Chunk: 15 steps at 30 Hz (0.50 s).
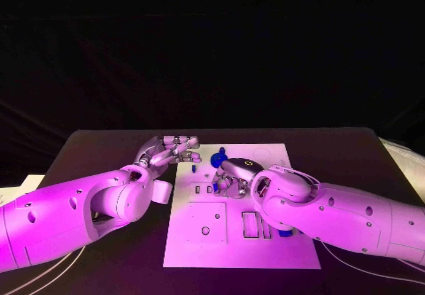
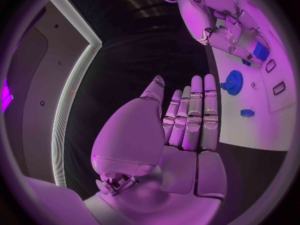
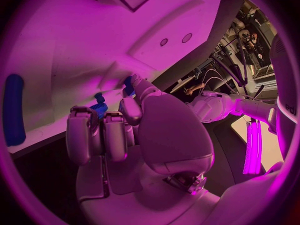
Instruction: Assemble the parts on the task board
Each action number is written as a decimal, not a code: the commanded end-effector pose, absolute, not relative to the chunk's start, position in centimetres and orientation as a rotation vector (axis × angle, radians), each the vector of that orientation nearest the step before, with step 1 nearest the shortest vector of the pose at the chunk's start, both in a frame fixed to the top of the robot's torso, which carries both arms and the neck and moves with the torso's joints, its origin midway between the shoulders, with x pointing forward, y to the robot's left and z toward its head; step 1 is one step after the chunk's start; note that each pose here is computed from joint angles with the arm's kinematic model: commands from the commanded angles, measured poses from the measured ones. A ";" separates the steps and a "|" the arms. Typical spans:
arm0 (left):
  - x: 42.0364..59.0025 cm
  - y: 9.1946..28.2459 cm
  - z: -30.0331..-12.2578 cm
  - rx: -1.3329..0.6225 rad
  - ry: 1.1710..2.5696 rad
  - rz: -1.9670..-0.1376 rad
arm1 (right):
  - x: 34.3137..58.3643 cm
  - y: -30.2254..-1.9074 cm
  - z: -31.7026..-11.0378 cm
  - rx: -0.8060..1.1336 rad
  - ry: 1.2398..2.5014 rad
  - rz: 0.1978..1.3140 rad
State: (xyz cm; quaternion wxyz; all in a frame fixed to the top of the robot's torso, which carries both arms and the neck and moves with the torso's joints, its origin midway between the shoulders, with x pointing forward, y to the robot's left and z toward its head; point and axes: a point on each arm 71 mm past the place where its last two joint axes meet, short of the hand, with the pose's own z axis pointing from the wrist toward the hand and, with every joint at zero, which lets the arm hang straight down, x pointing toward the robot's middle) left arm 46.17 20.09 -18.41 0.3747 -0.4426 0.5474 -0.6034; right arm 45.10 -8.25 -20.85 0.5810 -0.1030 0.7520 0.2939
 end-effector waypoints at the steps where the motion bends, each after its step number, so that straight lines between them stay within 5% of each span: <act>1: 46.1 19.9 -18.2 -1.118 1.398 -1.569 | 45.0 -8.3 -21.3 -0.276 1.785 0.645; 15: 46.1 19.9 -18.2 -1.118 1.397 -1.569 | 45.0 -8.3 -21.4 -0.293 1.791 0.619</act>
